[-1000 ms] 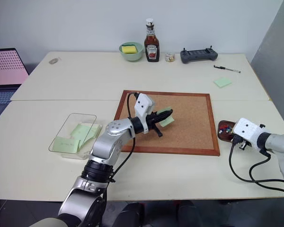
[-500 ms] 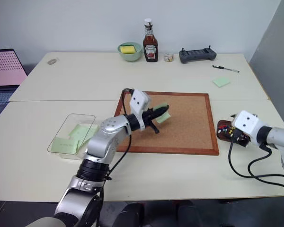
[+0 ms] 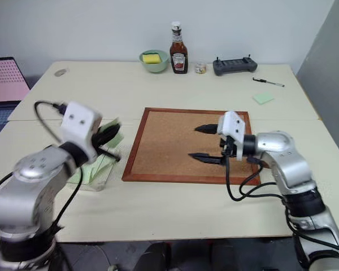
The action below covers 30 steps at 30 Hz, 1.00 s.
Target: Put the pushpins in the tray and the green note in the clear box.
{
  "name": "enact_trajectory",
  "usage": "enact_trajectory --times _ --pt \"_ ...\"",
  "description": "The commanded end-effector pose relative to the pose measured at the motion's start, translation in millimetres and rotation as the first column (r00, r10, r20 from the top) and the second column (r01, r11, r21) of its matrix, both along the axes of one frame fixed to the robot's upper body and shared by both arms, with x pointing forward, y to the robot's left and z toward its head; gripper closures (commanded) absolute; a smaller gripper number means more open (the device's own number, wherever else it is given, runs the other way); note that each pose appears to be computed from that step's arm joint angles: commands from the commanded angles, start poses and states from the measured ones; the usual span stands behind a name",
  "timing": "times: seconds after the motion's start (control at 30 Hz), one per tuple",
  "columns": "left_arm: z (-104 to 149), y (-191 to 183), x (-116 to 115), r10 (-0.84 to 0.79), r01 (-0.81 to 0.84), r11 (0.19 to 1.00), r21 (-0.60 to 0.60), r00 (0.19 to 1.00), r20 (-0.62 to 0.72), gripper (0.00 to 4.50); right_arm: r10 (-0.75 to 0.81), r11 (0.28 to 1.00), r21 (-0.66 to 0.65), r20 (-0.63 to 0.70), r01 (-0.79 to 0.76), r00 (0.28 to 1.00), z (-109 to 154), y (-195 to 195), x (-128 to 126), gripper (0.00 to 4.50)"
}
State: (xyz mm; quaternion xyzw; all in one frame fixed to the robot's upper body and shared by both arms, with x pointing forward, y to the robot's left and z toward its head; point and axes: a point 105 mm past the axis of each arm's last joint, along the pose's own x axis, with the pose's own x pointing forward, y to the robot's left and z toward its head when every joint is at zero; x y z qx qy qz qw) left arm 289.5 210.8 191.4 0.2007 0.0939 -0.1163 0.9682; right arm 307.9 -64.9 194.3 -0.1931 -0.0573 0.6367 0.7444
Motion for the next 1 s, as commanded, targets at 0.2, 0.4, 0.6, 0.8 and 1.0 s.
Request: enact_trajectory --times 0.2,0.4,0.6,0.8,1.0 --pt "-6 31 -23 0.167 -0.167 0.985 0.035 0.986 -0.006 4.50 0.182 0.983 -0.032 0.031 -0.181 0.983 7 20 -8 0.58" --pt "-7 56 -23 0.262 -0.262 0.959 0.109 0.965 0.020 4.50 0.216 0.976 -0.046 0.034 -0.214 0.976 4 25 -12 0.58" --pt "-21 69 -20 0.279 -0.277 0.957 0.082 0.960 -0.019 4.31 0.228 0.973 -0.039 0.052 -0.226 0.972 4 33 -14 0.54" --pt "-19 70 -13 0.265 -0.265 0.962 0.061 0.964 0.004 3.31 0.234 0.971 -0.067 0.067 -0.230 0.970 -2 36 -13 0.53" --pt "-8 68 -12 0.262 -0.265 0.963 0.053 0.964 0.048 2.05 0.233 0.971 -0.068 0.073 -0.228 0.970 -2 37 -12 0.53"
